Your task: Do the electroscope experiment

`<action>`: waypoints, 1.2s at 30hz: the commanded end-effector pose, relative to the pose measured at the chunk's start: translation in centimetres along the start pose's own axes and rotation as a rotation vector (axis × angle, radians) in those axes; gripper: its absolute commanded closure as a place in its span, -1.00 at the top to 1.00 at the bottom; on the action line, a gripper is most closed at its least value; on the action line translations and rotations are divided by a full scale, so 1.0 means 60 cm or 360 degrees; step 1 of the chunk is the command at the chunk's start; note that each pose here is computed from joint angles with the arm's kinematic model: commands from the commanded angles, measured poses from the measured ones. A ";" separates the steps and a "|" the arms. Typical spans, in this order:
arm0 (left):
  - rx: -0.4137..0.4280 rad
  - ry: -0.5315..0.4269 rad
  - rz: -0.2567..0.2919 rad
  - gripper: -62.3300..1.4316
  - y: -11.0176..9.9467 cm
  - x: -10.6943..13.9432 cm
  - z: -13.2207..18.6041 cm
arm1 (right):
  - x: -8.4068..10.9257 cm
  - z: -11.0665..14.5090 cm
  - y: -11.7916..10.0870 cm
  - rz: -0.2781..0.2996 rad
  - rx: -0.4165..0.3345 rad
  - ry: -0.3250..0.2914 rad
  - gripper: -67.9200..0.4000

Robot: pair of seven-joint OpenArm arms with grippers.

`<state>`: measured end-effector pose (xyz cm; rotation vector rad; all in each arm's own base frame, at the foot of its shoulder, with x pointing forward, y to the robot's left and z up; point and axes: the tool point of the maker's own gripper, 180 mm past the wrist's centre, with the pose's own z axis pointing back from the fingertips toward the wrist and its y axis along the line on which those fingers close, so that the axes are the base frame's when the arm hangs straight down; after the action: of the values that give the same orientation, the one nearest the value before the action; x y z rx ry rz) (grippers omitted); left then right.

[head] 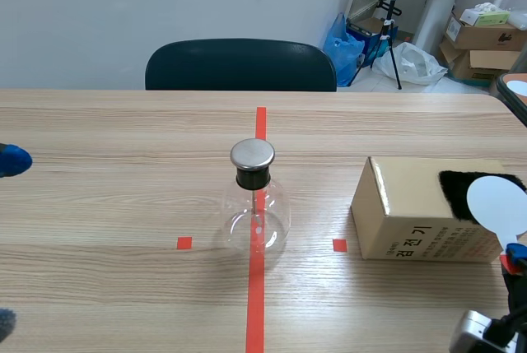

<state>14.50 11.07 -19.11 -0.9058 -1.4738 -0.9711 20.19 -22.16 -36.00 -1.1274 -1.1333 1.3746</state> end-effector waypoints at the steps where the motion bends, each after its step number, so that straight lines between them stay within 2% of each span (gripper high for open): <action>1: 0.0021 -0.0052 0.0006 1.00 0.002 0.010 -0.003 | -0.004 -0.001 -0.018 0.0054 -0.0072 -0.0010 -0.94; 10: 0.0021 -0.0052 0.0006 1.00 0.002 0.010 -0.003 | -0.005 -0.004 -0.024 0.0064 -0.0087 -0.0007 -0.94; 19: 0.0021 -0.0052 0.0006 1.00 0.002 0.010 -0.003 | -0.002 -0.018 -0.075 0.0149 -0.0206 -0.0010 -0.94; 25: 0.0021 -0.0052 0.0006 1.00 0.002 0.010 -0.003 | 0.019 -0.030 -0.121 0.0171 -0.0322 -0.0008 -0.94; 28: 0.0021 -0.0052 0.0006 1.00 0.002 0.010 -0.003 | 0.030 -0.042 -0.145 0.0155 -0.0346 0.0017 -0.94; 33: 0.0020 -0.0052 0.0005 1.00 0.002 0.010 -0.003 | 0.057 -0.054 -0.190 0.0129 -0.0431 0.0001 -0.94; 36: 0.0020 -0.0051 0.0005 1.00 0.002 0.010 -0.003 | 0.074 -0.060 -0.203 0.0121 -0.0451 0.0000 -0.94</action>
<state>14.51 11.07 -19.11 -0.9054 -1.4738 -0.9714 24.99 -16.34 -24.81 -1.3738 -1.3343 1.2905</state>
